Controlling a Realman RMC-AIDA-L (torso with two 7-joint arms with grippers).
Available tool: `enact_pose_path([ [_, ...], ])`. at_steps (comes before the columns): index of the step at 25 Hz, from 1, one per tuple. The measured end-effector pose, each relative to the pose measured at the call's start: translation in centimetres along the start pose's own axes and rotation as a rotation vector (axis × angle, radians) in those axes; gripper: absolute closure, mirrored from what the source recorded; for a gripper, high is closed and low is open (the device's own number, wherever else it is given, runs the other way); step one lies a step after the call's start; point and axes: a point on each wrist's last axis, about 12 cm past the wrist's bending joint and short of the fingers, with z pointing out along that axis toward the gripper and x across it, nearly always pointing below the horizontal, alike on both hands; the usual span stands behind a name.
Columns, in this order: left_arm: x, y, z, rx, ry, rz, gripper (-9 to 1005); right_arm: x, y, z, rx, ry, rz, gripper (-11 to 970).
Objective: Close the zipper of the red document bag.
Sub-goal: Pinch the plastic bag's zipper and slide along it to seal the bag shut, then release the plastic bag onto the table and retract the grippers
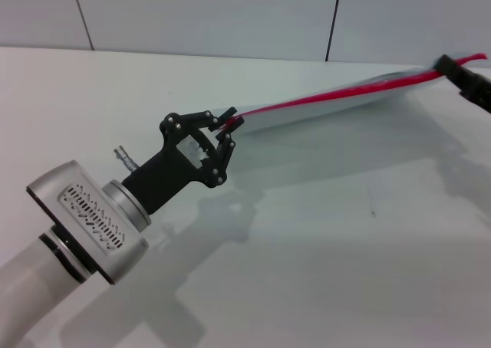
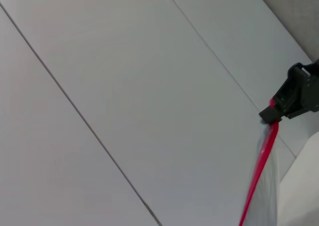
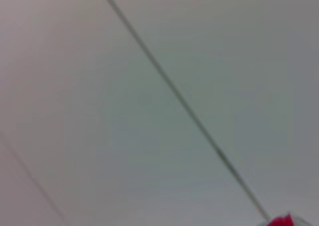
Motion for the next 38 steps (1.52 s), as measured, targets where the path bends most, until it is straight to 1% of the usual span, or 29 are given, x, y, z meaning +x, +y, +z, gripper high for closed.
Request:
enact_pose_path([
  [8, 0.2, -0.1, 0.0, 0.012, 0.018, -0.004, 920, -0.1, -1.2, -1.8, 0.075, -0.080, 0.033, 902],
  [12, 0.3, 0.2, 0.0, -0.009, 0.028, -0.010, 924, -0.2, -1.8, -2.5, 0.109, -0.104, 0.037, 901],
  [13, 0.3, 0.2, 0.0, -0.009, 0.028, -0.010, 900, -0.3, -1.9, -2.7, 0.116, -0.109, 0.034, 900],
  [15, 0.5, 0.5, 0.0, -0.050, 0.041, -0.033, 852, -0.3, -2.0, -2.9, 0.123, -0.118, 0.007, 899],
  [16, 0.5, 0.6, 0.0, -0.053, 0.043, -0.037, 828, -0.3, -2.0, -2.9, 0.121, -0.119, -0.011, 899],
  [19, 0.6, 0.7, -0.1, -0.060, 0.046, -0.067, 762, -0.2, -1.5, -3.0, 0.095, -0.129, -0.085, 802],
  [21, 0.7, 1.0, -0.1, -0.068, 0.047, -0.092, 721, 0.0, -0.9, -3.1, 0.053, -0.148, -0.152, 736],
  [23, 0.8, 1.3, -0.2, -0.079, 0.050, -0.108, 679, 0.2, 0.1, -3.0, -0.013, -0.178, -0.238, 680],
  [26, 1.2, 2.5, -0.5, -0.128, 0.054, -0.198, 617, 1.0, 1.7, -2.9, -0.095, -0.228, -0.369, 609],
  [28, 1.4, 3.1, -0.7, -0.148, 0.049, -0.258, 575, 1.8, 2.5, -3.0, -0.116, -0.262, -0.445, 562],
  [30, 1.6, 4.1, -1.2, -0.191, 0.038, -0.344, 561, 2.5, 3.0, -3.0, -0.119, -0.290, -0.511, 514],
  [31, 1.7, 4.4, -1.3, -0.204, 0.035, -0.365, 554, 2.8, 3.3, -2.9, -0.116, -0.303, -0.541, 491],
  [32, 1.9, 5.3, -1.7, -0.262, 0.025, -0.450, 548, 3.3, 3.7, -2.9, -0.097, -0.327, -0.605, 467],
  [33, 1.9, 5.3, -1.7, -0.262, 0.025, -0.450, 541, 3.3, 3.7, -2.9, -0.097, -0.327, -0.605, 384],
  [35, 2.2, 6.2, -2.1, -0.311, 0.014, -0.523, 520, 3.8, 4.0, -3.0, -0.065, -0.355, -0.686, 218],
  [38, 2.3, 6.9, -2.7, -0.333, -0.008, -0.561, 477, 4.4, 4.4, -3.0, -0.030, -0.380, -0.757, 209],
])
